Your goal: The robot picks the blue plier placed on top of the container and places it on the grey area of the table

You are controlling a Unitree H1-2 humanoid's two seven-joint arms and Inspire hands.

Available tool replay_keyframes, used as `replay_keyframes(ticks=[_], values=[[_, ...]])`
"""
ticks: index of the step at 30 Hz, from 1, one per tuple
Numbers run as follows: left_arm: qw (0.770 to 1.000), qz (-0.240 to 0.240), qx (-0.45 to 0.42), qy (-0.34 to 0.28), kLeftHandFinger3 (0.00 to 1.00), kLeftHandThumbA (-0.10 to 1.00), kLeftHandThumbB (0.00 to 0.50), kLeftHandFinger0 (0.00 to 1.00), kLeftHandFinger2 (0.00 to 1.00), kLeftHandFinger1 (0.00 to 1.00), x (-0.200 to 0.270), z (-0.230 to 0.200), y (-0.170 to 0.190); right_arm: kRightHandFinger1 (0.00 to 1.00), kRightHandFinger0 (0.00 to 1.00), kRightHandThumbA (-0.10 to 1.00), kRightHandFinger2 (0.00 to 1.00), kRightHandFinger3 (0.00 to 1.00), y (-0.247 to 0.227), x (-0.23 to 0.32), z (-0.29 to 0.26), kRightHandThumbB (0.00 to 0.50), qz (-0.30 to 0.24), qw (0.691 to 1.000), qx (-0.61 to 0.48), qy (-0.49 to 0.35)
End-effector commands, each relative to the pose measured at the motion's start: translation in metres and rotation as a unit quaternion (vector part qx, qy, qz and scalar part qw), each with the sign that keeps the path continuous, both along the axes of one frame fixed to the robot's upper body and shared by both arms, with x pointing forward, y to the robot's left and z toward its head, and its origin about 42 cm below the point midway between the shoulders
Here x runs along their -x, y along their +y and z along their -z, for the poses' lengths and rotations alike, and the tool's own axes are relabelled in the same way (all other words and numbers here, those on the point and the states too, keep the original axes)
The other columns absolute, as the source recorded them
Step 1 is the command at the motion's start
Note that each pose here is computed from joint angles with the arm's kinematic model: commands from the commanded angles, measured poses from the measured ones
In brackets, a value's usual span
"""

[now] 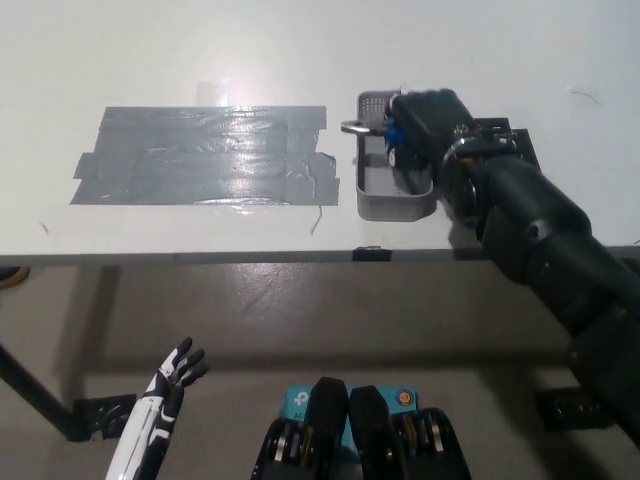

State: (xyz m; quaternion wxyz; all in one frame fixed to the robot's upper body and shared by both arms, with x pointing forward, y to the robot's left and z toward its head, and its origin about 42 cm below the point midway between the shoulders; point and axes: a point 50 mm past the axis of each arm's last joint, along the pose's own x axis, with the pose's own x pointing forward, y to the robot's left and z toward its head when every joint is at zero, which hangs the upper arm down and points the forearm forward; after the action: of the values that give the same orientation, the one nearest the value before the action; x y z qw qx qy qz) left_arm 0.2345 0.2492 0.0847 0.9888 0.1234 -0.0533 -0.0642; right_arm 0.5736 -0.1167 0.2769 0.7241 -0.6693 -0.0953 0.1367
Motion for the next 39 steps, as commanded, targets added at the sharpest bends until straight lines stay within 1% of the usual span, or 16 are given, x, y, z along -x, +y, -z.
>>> replay_keyframes(ticks=[1, 5, 7, 15, 16, 23, 24, 25, 26, 27, 29, 30, 31, 32, 35, 39], values=[[0.999, -0.006, -0.008, -0.031, 1.0, 0.98, 0.174, 1.0, 1.0, 1.0, 0.004, -0.009, 0.002, 0.66, 0.15, -0.1, 1.0, 0.3, 0.021, -0.01, -0.094, 0.199, -0.052, 0.993, -0.028, -0.102], [0.999, -0.011, -0.019, -0.041, 1.0, 1.0, 0.186, 1.0, 1.0, 1.0, 0.001, -0.009, 0.001, 0.72, 0.16, -0.1, 1.0, 0.46, 0.026, -0.01, -0.117, 0.185, -0.059, 0.991, -0.033, -0.116], [0.999, -0.01, -0.017, -0.043, 1.0, 0.99, 0.165, 1.0, 1.0, 1.0, 0.0, -0.009, 0.001, 0.63, 0.12, -0.1, 0.98, 0.6, 0.029, -0.009, -0.128, 0.201, -0.065, 0.989, -0.039, -0.124], [0.999, -0.012, -0.024, -0.043, 1.0, 1.0, 0.175, 1.0, 1.0, 1.0, 0.0, -0.015, 0.0, 0.53, 0.08, -0.1, 0.89, 0.67, 0.061, -0.003, -0.144, 0.211, -0.097, 0.984, -0.03, -0.148], [0.999, -0.012, -0.018, -0.045, 1.0, 1.0, 0.165, 1.0, 1.0, 1.0, 0.0, -0.015, 0.0, 0.49, 0.06, -0.1, 0.84, 0.57, 0.072, -0.002, -0.142, 0.236, -0.097, 0.985, -0.03, -0.141], [0.999, -0.014, -0.01, -0.039, 1.0, 1.0, 0.186, 1.0, 1.0, 1.0, 0.003, -0.014, -0.003, 0.49, 0.04, -0.1, 0.9, 0.46, 0.129, 0.014, -0.114, 0.227, -0.125, 0.985, -0.002, -0.122], [0.999, -0.014, -0.008, -0.037, 1.0, 1.0, 0.185, 1.0, 1.0, 1.0, 0.004, -0.013, -0.004, 0.51, 0.13, -0.1, 0.85, 0.55, 0.14, 0.018, -0.107, 0.277, -0.129, 0.986, -0.007, -0.11], [0.999, -0.013, -0.006, -0.037, 1.0, 1.0, 0.186, 1.0, 1.0, 1.0, 0.004, -0.013, -0.005, 0.41, 0.12, -0.07, 0.67, 0.56, 0.146, 0.02, -0.103, 0.302, -0.132, 0.986, -0.01, -0.104], [0.999, -0.012, -0.006, -0.038, 1.0, 1.0, 0.186, 1.0, 1.0, 1.0, 0.004, -0.012, -0.006, 0.29, 0.05, -0.09, 0.5, 0.49, 0.157, 0.025, -0.095, 0.284, -0.135, 0.986, -0.01, -0.096], [0.999, -0.011, -0.004, -0.037, 1.0, 1.0, 0.175, 1.0, 1.0, 1.0, 0.005, -0.012, -0.008, 0.16, 0.0, -0.1, 0.45, 0.26, 0.166, 0.03, -0.089, 0.251, -0.142, 0.985, -0.018, -0.092], [0.999, -0.011, -0.003, -0.035, 1.0, 1.0, 0.175, 1.0, 1.0, 1.0, 0.006, -0.011, -0.01, 0.21, 0.0, -0.1, 0.63, 0.28, 0.17, 0.033, -0.083, 0.251, -0.146, 0.985, -0.017, -0.093], [0.999, -0.01, -0.003, -0.038, 1.0, 0.99, 0.163, 1.0, 1.0, 1.0, 0.007, -0.011, -0.011, 0.33, 0.06, -0.1, 0.74, 0.45, 0.178, 0.037, -0.072, 0.282, -0.147, 0.986, -0.006, -0.08], [0.999, -0.01, 0.001, -0.039, 1.0, 0.98, 0.169, 1.0, 1.0, 1.0, 0.008, -0.01, -0.012, 0.49, 0.25, -0.1, 0.84, 0.52, 0.182, 0.04, -0.065, 0.294, -0.15, 0.986, -0.004, -0.073], [0.999, -0.009, 0.001, -0.038, 1.0, 0.98, 0.169, 1.0, 1.0, 1.0, 0.009, -0.01, -0.014, 0.47, 0.33, -0.1, 0.68, 0.51, 0.184, 0.042, -0.059, 0.299, -0.149, 0.987, -0.002, -0.067], [0.999, -0.005, 0.015, -0.039, 1.0, 0.94, 0.168, 1.0, 1.0, 1.0, 0.008, -0.01, -0.02, 0.23, 0.17, -0.1, 0.31, 0.45, 0.188, 0.049, -0.039, 0.317, -0.152, 0.987, 0.0, -0.061], [0.999, -0.002, 0.007, -0.038, 1.0, 0.94, 0.167, 1.0, 1.0, 1.0, 0.007, -0.01, -0.021, 0.0, 0.0, -0.1, 0.08, 0.32, 0.189, 0.055, -0.014, 0.31, -0.148, 0.988, 0.004, -0.043]])
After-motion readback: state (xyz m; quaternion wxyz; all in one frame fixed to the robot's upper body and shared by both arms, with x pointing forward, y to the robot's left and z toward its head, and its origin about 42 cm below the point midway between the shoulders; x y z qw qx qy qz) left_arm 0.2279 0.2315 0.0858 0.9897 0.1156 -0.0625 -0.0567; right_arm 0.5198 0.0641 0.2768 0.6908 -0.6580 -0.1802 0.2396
